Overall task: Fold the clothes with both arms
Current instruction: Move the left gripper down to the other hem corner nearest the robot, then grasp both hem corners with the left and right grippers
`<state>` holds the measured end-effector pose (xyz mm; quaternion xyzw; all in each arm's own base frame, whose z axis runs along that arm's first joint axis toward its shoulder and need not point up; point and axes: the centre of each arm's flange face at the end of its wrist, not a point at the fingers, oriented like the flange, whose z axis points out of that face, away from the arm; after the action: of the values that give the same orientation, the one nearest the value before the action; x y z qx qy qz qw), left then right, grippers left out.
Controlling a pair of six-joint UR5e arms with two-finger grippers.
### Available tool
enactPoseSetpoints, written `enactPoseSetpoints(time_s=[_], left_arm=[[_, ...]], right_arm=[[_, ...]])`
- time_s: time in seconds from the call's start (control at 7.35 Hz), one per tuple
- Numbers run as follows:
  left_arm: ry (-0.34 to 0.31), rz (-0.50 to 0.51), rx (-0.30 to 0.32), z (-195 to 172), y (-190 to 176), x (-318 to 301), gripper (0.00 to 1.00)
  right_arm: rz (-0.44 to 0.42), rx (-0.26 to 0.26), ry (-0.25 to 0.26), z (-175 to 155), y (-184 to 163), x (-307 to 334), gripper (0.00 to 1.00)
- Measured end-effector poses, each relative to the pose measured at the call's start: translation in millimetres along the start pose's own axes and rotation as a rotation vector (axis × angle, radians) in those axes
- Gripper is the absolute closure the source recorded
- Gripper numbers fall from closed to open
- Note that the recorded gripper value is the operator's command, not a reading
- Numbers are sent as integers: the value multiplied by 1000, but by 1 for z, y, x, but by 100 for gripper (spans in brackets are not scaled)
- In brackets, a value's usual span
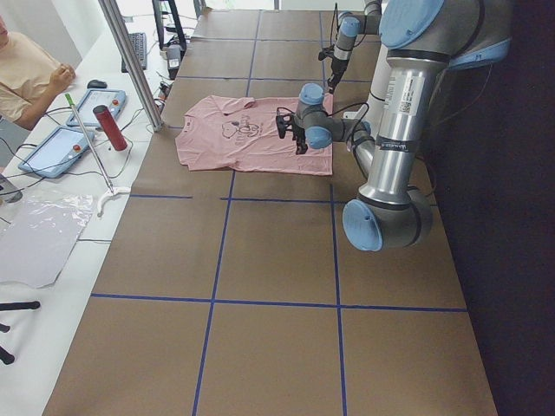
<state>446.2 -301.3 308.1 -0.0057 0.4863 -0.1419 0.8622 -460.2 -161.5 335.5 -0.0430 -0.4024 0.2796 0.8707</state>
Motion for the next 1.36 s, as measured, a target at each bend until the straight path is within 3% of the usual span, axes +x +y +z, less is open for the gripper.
enactPoseSetpoints(time_s=[0.14,0.41,0.95,1.09,1.23,1.36], left_arm=[[-55,-22,-8,10,35,-21,34],[-124,-58,-23,26,70,-48,34],[-164,-92,-22,43,91,-60,36],[-169,-92,-20,46,92,-62,43],[-174,-93,-19,48,91,-64,74],[-177,-93,-19,49,91,-65,100]], right_arm=[[0,0,0,0,0,0,100],[-1,1,1,1,0,1,100],[-1,1,-6,-1,1,-1,100],[-2,3,-5,-1,1,-1,100],[-2,4,-5,0,0,-1,100],[-2,4,-4,0,0,-1,100]])
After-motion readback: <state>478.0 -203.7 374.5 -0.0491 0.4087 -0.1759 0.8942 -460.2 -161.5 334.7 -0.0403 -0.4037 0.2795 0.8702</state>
